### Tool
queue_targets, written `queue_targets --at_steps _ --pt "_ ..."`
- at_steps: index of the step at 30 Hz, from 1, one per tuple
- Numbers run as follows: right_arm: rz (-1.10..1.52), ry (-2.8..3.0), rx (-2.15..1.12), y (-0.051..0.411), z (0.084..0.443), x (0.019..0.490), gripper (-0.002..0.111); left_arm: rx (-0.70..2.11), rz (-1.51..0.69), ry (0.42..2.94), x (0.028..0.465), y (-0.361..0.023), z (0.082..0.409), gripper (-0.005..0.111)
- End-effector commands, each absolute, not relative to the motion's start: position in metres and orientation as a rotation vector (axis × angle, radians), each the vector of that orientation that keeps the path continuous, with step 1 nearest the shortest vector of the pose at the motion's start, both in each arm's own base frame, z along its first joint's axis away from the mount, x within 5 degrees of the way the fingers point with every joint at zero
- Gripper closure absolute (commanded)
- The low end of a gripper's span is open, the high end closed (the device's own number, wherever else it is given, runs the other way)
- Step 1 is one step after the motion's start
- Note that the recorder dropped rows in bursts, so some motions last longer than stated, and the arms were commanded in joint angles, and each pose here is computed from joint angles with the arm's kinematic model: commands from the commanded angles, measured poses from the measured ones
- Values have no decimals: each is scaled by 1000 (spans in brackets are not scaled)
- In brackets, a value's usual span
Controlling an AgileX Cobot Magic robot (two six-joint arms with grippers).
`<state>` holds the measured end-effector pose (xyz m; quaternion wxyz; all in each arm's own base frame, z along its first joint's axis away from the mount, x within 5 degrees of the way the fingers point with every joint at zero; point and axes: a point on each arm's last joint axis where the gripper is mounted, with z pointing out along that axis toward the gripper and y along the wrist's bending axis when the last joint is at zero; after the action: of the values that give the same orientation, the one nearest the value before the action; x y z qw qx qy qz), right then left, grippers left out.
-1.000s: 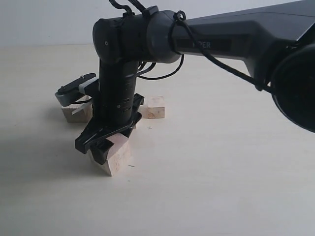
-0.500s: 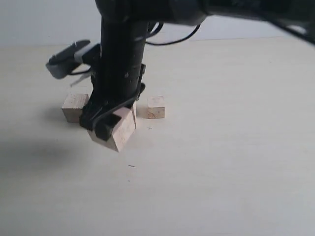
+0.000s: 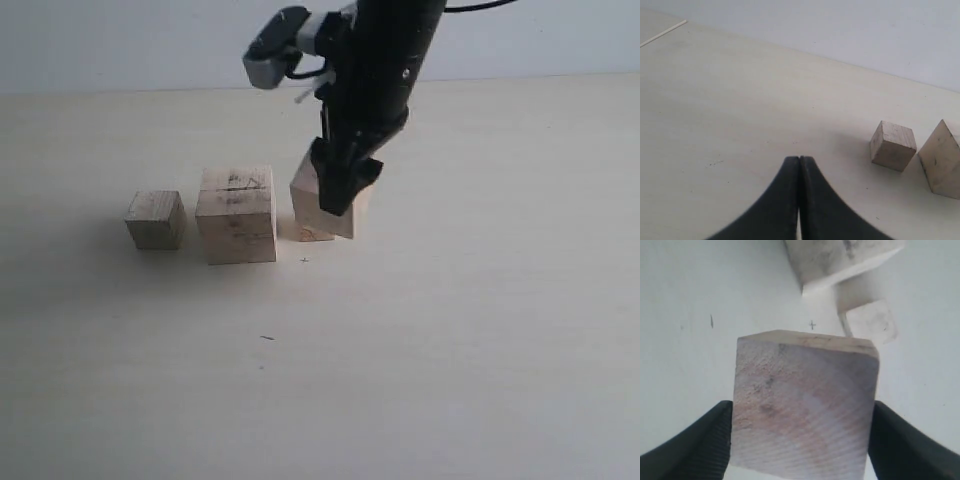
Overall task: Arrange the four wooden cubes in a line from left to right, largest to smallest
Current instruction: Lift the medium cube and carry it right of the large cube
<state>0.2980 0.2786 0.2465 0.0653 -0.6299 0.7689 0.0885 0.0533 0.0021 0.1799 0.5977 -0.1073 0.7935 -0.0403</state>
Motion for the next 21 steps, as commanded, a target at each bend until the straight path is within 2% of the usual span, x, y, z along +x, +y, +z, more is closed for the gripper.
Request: queue_targets --at_steps 1,11,21 --pt "331 2183 -2114 276 226 296 108 -245 -93 1833 53 2 180 107" --pt "381 2157 -2333 287 147 308 108 -245 -93 1833 53 2 180 107" --pt "176 1903 -2287 294 142 330 108 -245 -93 1833 53 2 180 107"
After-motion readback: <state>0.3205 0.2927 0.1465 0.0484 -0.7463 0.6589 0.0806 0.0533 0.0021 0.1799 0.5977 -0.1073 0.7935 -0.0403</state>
